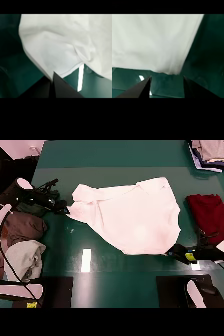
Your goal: Fold the shirts.
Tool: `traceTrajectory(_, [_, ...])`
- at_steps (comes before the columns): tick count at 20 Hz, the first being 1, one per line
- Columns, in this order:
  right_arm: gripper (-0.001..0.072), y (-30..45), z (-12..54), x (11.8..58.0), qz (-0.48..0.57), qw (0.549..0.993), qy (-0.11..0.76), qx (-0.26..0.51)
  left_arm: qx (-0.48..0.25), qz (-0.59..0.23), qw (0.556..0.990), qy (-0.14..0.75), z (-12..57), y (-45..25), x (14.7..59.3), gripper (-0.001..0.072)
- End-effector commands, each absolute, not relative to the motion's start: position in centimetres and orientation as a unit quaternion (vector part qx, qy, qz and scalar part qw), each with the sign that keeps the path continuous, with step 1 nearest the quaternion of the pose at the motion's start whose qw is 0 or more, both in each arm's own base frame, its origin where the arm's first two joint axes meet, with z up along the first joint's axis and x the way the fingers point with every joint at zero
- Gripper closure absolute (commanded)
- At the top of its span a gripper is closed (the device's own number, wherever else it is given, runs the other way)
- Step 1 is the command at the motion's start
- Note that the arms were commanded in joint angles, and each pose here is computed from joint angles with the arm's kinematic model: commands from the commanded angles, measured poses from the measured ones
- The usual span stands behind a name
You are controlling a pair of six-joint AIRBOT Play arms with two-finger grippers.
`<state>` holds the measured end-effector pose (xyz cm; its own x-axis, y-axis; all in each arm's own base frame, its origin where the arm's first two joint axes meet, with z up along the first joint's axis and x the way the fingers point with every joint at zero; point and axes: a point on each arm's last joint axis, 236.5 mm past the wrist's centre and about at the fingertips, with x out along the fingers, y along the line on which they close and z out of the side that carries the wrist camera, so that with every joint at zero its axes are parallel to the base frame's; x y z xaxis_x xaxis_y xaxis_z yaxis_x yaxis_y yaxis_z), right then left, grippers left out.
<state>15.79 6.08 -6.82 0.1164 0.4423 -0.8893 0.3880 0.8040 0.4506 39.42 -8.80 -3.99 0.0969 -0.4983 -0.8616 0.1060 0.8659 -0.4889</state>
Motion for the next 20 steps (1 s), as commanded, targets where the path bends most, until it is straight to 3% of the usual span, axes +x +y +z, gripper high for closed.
traceTrajectory(1, [0.0282, 7.1, -7.7, 17.4, 0.03, 0.684, 0.659, 0.31, -0.153, -0.209, 0.725, 0.638, -3.9, -8.8, 39.4, 0.0684])
traceTrajectory(2, [0.0284, 7.5, -7.7, 17.6, 0.037, 0.677, 0.667, 0.308, -0.153, -0.209, 0.725, 0.638, -3.9, -8.8, 39.4, 0.0684])
traceTrajectory(3, [0.0341, 7.9, -7.9, 17.8, 0.044, 0.671, 0.677, 0.3, -0.153, -0.209, 0.725, 0.638, -3.9, -8.8, 39.4, 0.0684])
traceTrajectory(4, [0.0454, 8.1, -7.9, 18.2, 0.049, 0.669, 0.683, 0.289, -0.153, -0.209, 0.725, 0.638, -3.9, -8.8, 39.4, 0.0684])
traceTrajectory(6, [0.0549, 8.7, -7.7, 19.2, 0.064, 0.668, 0.69, 0.272, -0.153, -0.21, 0.723, 0.64, -3.9, -8.8, 39.3, 0.0684])
traceTrajectory(7, [0.0657, 9.1, -7.5, 19.7, 0.072, 0.668, 0.692, 0.264, -0.152, -0.211, 0.721, 0.642, -3.9, -8.8, 39.2, 0.0684])
traceTrajectory(8, [0.0692, 9.4, -7.1, 20.2, 0.08, 0.671, 0.692, 0.256, -0.151, -0.211, 0.72, 0.644, -3.9, -8.8, 39.1, 0.0684])
traceTrajectory(10, [0.0694, 9.9, -5.6, 22.1, 0.095, 0.689, 0.676, 0.243, -0.142, -0.213, 0.726, 0.639, -3.0, -8.5, 39.6, 0.0684])
traceTrajectory(13, [0.0695, 8.8, 1.6, 28.4, 0.106, 0.771, 0.582, 0.235, -0.118, -0.222, 0.778, 0.576, 3.9, -8.3, 42.9, 0.0685])
traceTrajectory(17, [0.0695, 3.1, 20.6, 35.7, 0.082, 0.915, 0.335, 0.207, -0.059, -0.216, 0.899, 0.376, 22.8, -7.7, 45.7, 0.0684])
traceTrajectory(20, [0.0695, -0.4, 35.2, 34.7, 0.055, 0.973, 0.171, 0.146, -0.008, -0.215, 0.954, 0.207, 37.9, -8.0, 41.4, 0.0684])
